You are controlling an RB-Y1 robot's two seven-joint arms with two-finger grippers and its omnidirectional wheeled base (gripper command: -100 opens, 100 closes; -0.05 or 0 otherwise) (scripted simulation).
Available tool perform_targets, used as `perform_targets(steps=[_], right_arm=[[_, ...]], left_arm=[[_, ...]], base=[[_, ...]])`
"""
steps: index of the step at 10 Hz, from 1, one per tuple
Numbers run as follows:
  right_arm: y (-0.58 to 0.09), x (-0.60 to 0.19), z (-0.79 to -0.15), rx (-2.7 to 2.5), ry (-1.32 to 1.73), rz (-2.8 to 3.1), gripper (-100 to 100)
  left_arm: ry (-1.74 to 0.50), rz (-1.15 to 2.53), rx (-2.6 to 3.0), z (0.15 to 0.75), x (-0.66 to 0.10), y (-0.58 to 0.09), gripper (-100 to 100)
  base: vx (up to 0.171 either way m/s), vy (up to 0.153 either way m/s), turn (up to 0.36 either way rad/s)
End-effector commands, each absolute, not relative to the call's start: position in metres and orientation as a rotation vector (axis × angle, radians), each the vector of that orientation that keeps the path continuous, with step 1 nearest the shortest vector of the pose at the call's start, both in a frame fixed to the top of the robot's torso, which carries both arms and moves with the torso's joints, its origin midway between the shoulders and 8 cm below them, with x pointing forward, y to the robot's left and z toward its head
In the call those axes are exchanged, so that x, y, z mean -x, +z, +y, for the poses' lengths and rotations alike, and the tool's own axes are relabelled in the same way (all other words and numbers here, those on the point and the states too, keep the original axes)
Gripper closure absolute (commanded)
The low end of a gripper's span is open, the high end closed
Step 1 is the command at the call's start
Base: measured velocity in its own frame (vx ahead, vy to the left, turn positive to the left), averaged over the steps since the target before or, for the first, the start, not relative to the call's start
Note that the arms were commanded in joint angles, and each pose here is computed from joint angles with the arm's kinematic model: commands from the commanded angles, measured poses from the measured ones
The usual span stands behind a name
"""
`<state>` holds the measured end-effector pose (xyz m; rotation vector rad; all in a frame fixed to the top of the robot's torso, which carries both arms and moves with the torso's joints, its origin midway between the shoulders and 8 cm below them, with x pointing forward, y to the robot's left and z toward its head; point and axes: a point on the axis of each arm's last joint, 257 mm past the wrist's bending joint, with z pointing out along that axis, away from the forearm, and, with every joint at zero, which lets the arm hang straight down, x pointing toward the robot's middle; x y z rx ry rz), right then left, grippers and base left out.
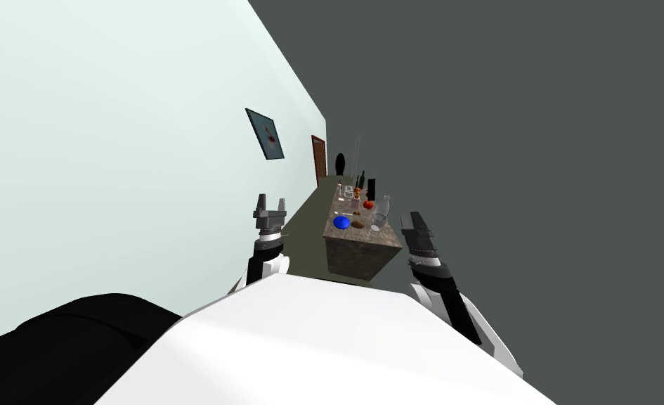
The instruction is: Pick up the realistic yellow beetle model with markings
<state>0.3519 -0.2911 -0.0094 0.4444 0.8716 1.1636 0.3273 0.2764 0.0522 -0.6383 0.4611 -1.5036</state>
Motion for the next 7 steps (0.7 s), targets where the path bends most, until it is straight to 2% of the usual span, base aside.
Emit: perform_targets(steps=[1, 7], right_arm=[[-0.016, -0.353, -0.293, -0.426, 1.158, 0.905, -100], [-0.061, -0.361, -0.298, -0.331, 1.11, 1.101, -100]], left_arm=[[-1.504, 0.461, 0.638, 0.276, -0.327, 0.052, 0], [-1.504, 0.461, 0.638, 0.276, -0.327, 0.052, 0]], base=[[-0.06, 0.075, 0.028], [-0.047, 0.089, 0.059]])
